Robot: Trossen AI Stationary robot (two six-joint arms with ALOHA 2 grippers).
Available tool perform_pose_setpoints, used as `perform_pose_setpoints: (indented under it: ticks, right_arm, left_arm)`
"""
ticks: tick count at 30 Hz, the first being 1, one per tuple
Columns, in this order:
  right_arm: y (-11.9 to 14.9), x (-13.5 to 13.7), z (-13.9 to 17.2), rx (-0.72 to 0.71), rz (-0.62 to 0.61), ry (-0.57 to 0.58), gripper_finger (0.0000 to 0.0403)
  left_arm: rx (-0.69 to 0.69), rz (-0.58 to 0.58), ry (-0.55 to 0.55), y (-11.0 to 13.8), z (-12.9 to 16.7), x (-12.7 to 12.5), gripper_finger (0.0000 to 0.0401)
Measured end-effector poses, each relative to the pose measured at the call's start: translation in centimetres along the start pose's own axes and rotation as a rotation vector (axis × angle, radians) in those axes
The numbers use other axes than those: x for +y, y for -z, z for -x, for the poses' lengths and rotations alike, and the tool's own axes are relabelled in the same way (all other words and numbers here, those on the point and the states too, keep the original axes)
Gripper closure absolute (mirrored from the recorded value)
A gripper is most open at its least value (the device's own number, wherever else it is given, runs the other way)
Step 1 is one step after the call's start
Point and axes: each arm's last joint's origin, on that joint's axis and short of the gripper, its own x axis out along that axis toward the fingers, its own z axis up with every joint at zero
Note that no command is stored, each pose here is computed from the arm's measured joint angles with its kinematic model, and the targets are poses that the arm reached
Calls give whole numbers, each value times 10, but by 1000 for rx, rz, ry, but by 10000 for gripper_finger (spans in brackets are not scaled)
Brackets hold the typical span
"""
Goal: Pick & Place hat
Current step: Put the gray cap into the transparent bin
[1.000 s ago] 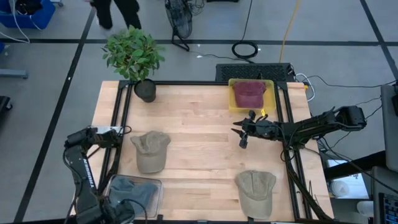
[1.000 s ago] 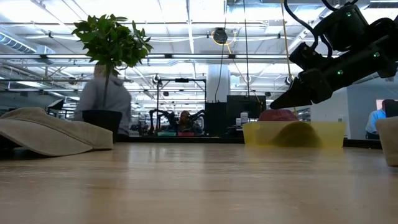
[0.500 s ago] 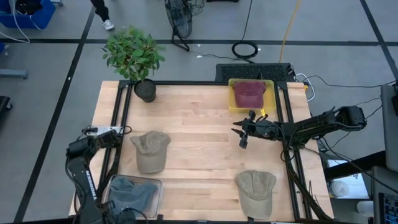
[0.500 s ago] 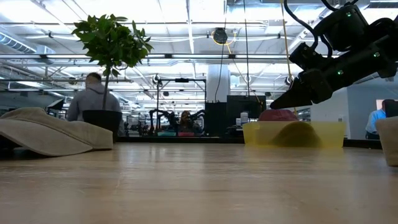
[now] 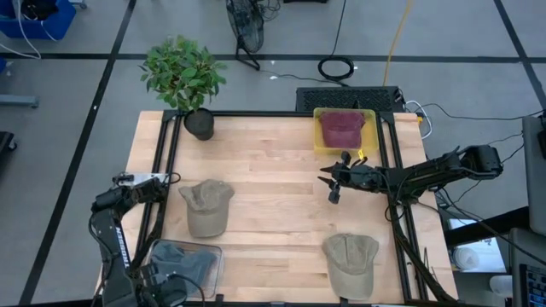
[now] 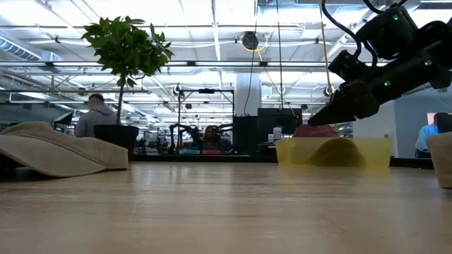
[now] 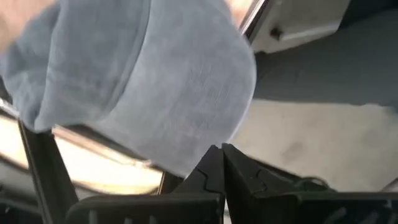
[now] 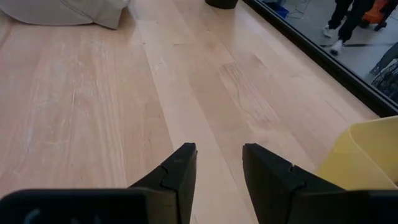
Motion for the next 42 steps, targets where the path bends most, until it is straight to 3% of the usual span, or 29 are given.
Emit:
perform_pose_setpoints:
  ticks: [12, 22, 29, 42]
  right_arm:
    - [2, 0, 0, 16, 5, 1, 282]
    - [1, 0, 0, 14, -2, 1, 282]
    - [3, 0, 0, 26, 0, 0, 282]
    - [3, 0, 0, 29, 1, -2, 282]
  left_arm:
    - [60, -92, -88, -4, -33, -18, 400]
    - [37, -81, -73, -2, -33, -19, 394]
    - [30, -67, 53, 0, -33, -32, 338]
    - [32, -32, -21, 10, -35, -25, 189]
